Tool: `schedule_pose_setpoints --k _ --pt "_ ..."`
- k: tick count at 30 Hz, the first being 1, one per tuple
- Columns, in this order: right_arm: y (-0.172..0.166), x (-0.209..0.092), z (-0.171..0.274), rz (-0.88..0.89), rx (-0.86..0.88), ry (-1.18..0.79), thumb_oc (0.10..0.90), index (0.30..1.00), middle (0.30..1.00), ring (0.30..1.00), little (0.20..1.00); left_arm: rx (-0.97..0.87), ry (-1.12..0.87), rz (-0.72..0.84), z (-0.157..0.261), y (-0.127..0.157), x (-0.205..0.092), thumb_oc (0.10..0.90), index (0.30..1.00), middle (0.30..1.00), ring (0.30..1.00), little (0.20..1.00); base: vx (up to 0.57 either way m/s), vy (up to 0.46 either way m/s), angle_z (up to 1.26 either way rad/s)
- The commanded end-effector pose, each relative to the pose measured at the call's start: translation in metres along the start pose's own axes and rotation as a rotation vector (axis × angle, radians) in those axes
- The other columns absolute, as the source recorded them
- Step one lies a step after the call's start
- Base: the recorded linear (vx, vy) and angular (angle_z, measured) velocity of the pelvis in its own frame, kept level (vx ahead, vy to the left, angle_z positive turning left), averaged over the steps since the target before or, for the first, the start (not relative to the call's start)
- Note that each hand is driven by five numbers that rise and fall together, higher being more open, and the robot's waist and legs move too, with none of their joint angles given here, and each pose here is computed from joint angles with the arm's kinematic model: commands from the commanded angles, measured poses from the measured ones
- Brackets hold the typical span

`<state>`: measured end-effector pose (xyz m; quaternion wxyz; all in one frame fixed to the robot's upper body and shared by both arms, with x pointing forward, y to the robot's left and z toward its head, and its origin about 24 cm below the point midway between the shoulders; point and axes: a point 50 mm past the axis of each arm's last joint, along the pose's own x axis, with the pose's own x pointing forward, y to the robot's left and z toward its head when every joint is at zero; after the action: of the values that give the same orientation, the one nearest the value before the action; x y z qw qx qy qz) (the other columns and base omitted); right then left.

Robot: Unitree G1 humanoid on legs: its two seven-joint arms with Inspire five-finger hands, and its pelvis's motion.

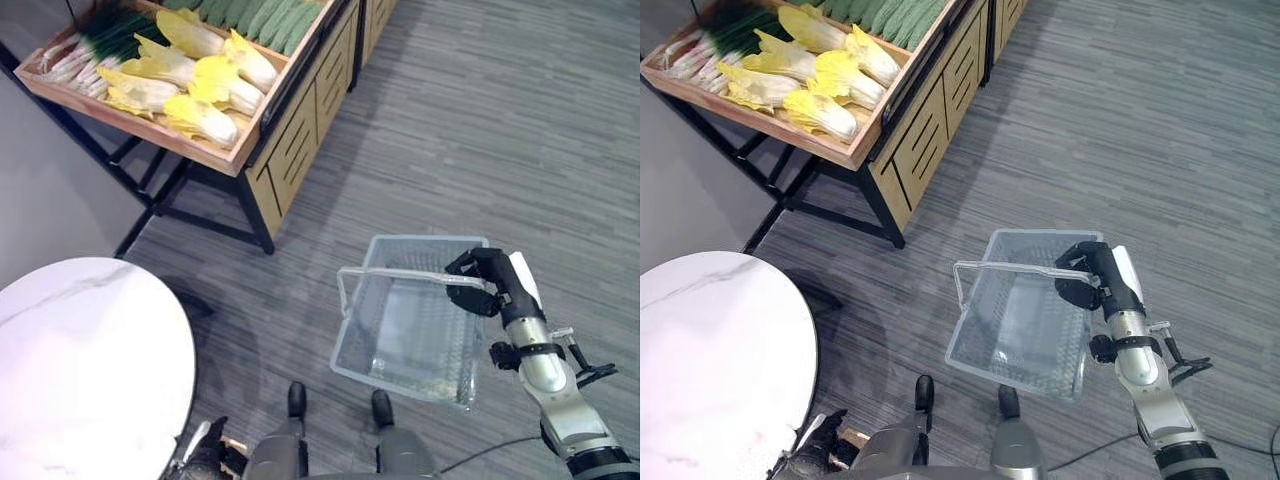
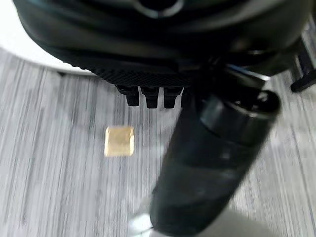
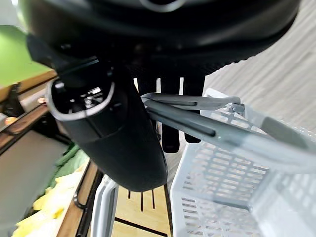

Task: Get the vegetables into the basket

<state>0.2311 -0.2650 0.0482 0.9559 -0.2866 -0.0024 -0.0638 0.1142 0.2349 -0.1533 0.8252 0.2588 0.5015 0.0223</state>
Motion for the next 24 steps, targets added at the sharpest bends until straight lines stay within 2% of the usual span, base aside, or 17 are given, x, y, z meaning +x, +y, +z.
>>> schedule_pose_setpoints --k 1,6,13,18,24 --pt "-0.028 0.023 0.073 -0.127 0.064 -0.375 0.4 0.3 0.3 0.3 0.3 0.044 0.045 0.022 -0.017 0.01 -0.002 0.9 1.0 1.0 1.0 1.0 0.0 0.18 -0.38" --pt "-0.026 0.025 0.064 -0.164 0.078 -0.331 0.4 0.3 0.3 0.3 0.3 0.047 0.042 0.064 -0.017 0.025 0.0 0.9 1.0 1.0 1.0 1.0 -0.04 0.247 -0.59" --pt "-0.02 0.028 0.055 -0.179 0.079 -0.289 0.4 0.3 0.3 0.3 0.3 0.046 0.057 0.104 -0.022 0.039 0.0 0.9 1.0 1.0 1.0 1.0 -0.02 0.073 -0.57" --pt "-0.025 0.023 0.044 -0.196 0.028 -0.239 0.4 0.3 0.3 0.3 0.3 0.044 0.031 0.098 -0.013 0.038 0.002 0.9 1.0 1.0 1.0 1.0 0.07 -0.057 -0.6" --pt "-0.036 0.017 0.038 -0.215 0.008 -0.215 0.4 0.3 0.3 0.3 0.3 0.069 0.0 0.062 -0.004 0.029 0.003 0.9 1.0 1.0 1.0 1.0 0.11 -0.211 0.05"
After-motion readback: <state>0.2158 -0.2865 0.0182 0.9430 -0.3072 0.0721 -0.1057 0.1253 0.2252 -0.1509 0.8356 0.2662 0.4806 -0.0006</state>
